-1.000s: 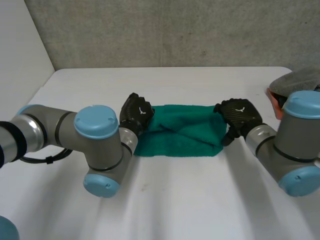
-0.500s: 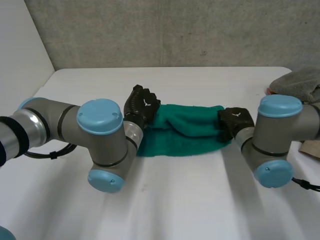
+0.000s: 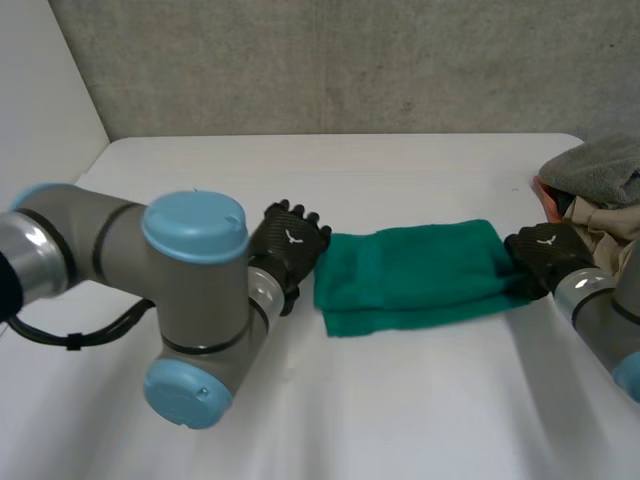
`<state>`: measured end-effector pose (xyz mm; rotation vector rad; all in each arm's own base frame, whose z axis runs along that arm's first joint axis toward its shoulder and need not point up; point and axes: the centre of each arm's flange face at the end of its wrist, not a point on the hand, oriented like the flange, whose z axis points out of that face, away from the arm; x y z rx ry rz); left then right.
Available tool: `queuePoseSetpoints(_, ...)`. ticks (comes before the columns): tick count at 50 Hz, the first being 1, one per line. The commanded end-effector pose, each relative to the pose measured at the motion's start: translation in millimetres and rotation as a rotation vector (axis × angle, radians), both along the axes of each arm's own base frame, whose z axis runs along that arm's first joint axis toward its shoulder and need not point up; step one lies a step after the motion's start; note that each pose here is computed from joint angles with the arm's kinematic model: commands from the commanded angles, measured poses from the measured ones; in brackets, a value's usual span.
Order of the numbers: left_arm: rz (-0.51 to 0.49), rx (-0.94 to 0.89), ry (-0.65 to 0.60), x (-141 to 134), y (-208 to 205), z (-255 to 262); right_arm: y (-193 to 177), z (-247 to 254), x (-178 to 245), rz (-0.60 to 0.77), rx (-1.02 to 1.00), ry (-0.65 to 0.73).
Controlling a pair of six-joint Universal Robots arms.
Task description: Fold the laundry.
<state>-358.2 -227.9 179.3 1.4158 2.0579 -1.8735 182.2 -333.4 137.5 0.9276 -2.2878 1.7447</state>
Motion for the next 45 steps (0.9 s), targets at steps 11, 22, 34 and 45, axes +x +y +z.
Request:
queuePoseSetpoints(11, 0.090, 0.008, 0.111, 13.9, -19.1, 27.5, 82.0, 37.9, 136.0, 0.566, -0.431, 0.032)
queuePoseSetpoints(22, 0.137, -0.032, 0.170, 16.3, -39.6, 42.7, 87.9, 13.9, 149.9, 0.561, -0.346, 0.009)
queuePoseSetpoints(34, 0.101, -0.105, 0.372, -17.5, -65.3, 83.0, 26.7, 100.3, 104.2, 0.347, -0.233, -0.560)
queuePoseSetpoints(45, -0.225, 0.206, 0.446, -85.1, -40.0, 35.0, -25.9, 72.3, 66.0, 0.175, -0.023, -0.438)
